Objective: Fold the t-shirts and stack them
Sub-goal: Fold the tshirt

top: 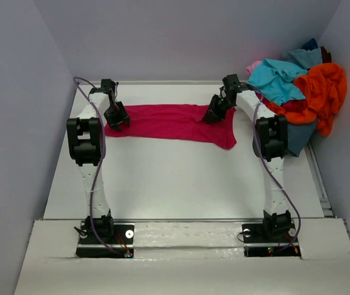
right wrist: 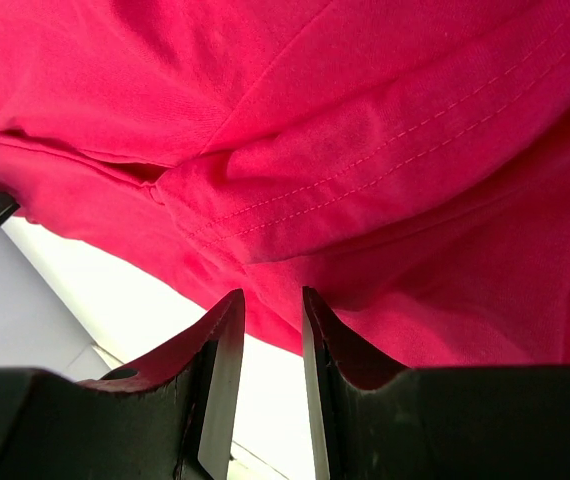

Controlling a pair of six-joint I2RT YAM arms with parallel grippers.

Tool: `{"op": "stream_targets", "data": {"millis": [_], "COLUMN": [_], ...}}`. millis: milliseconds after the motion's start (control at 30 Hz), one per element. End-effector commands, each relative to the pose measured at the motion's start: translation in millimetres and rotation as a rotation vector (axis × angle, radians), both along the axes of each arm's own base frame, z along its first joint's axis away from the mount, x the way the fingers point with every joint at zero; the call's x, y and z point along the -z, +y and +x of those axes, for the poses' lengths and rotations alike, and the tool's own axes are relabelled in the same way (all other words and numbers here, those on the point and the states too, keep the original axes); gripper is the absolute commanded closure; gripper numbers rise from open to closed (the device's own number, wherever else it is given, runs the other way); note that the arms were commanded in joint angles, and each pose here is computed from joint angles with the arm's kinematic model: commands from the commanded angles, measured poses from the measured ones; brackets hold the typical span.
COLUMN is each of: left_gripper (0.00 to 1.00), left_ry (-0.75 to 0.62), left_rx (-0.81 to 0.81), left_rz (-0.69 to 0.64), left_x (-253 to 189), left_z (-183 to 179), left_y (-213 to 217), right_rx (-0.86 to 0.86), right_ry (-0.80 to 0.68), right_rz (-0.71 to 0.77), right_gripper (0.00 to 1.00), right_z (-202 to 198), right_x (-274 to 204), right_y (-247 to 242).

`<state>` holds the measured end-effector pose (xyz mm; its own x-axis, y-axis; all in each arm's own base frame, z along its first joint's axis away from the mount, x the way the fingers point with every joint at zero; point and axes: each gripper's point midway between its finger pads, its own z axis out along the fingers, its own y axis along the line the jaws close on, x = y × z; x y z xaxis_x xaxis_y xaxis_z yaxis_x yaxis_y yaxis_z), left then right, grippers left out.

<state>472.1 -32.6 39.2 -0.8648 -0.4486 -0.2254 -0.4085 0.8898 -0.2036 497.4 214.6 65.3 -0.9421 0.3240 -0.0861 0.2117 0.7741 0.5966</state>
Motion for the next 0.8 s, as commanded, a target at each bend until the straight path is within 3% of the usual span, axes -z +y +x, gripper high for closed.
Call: {"op": "stream_targets", "data": {"millis": [0, 433, 767], "left_gripper": [0.43, 0.43, 0.43], "left_ry": [-0.007, -0.015, -0.007], "left_rx": [0.011, 0.014, 0.013], "left_rz": [0.008, 0.012, 0.012], "left_x": [-12.8, -17.3, -12.8], "left_z": [-5.1, -3.6, -4.8], "left_y": [2.5, 3.2, 3.1], "right_rx": [-0.029, -0.044, -0.053], "right_ry": [-0.101, -0.113, -0.144], "right_rz": [0.021, 0.026, 0.003], "right_gripper": [0.65, 0.65, 0.64], "right_z": [11.7, 27.7, 13.6], "right_x": [-31.5, -14.3, -39.8], "right_y": [8.9, 13.4, 6.3]}}
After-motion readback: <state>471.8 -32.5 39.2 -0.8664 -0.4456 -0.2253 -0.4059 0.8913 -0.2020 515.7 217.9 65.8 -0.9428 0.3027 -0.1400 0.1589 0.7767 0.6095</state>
